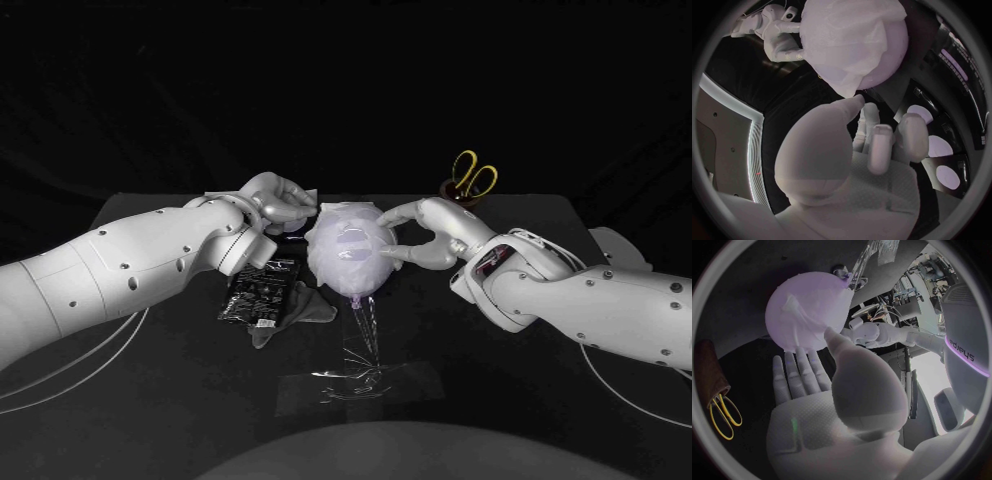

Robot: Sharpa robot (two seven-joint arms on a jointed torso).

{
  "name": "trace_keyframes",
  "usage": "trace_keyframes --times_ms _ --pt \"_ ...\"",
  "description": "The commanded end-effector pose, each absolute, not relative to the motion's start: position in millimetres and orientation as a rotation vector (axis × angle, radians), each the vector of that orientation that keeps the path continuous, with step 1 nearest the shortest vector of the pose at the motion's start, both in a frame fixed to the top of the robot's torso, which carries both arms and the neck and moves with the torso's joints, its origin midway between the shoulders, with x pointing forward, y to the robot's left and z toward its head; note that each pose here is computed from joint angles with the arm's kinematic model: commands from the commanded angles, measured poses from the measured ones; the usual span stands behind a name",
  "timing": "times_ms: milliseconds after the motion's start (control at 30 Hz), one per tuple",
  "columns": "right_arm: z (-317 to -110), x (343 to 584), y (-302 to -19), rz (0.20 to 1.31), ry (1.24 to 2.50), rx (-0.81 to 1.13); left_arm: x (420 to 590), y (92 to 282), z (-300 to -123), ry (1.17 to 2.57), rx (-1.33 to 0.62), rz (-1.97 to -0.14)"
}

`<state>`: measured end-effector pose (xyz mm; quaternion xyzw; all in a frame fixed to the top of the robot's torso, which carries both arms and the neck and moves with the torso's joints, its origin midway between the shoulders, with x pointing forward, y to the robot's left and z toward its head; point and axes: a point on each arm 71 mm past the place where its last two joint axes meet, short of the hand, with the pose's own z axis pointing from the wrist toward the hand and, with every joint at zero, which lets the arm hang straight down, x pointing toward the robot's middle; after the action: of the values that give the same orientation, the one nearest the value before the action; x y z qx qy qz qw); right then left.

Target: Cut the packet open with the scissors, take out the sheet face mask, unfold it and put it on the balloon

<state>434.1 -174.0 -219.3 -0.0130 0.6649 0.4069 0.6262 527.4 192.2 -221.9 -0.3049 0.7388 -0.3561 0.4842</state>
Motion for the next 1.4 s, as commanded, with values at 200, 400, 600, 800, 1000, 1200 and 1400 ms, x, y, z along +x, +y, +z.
trace_keyframes --times_ms 200,400,600,800,1000,1200,1400 --pt "-218 433 -174 0.946 1.501 -0.038 530.1 201.1 -219.2 1.758 -0.743 -0.864" --pt "-212 430 -176 1.001 1.427 -0.004 528.6 209.7 -209.6 1.635 -0.739 -0.970" --pt "-206 428 -179 1.050 1.361 0.035 521.0 211.7 -196.8 1.525 -0.644 -1.144" --pt "-202 427 -185 1.075 1.309 0.084 505.4 213.0 -187.3 1.448 -0.505 -1.289" --pt "-202 428 -189 1.076 1.302 0.105 494.3 213.3 -187.6 1.427 -0.421 -1.334" --pt "-206 430 -189 1.060 1.352 0.112 483.3 204.3 -197.7 1.459 -0.281 -1.342" --pt "-210 432 -185 1.041 1.413 0.084 478.7 191.4 -208.2 1.522 -0.177 -1.319"
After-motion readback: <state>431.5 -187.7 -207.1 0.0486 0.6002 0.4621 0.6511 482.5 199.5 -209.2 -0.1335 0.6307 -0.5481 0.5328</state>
